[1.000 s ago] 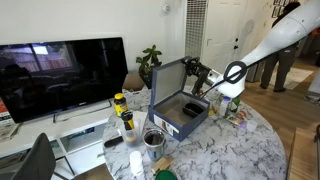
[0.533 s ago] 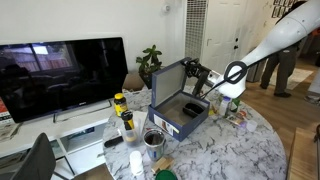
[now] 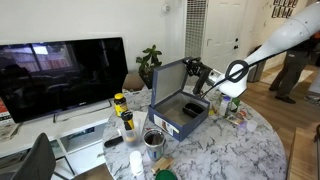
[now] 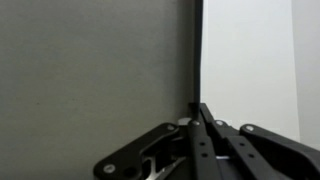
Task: Put the lid on the blue box
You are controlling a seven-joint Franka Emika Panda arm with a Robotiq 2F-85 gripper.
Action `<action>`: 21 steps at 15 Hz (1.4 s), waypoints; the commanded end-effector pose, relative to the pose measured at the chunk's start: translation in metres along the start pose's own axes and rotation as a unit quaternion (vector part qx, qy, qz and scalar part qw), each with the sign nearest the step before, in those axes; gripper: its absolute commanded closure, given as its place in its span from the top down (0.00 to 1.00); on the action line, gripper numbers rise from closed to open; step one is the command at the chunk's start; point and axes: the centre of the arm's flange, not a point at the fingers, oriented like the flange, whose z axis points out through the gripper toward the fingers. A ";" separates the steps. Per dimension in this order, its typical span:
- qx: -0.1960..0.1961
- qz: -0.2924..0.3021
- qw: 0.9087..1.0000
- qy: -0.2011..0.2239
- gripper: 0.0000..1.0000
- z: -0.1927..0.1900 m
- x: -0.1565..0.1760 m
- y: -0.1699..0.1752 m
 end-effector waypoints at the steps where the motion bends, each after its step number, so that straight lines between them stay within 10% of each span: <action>1: 0.001 0.027 0.999 0.023 0.01 -0.003 -0.004 -0.005; 21: 0.003 0.072 0.996 0.047 0.01 -0.003 -0.012 0.000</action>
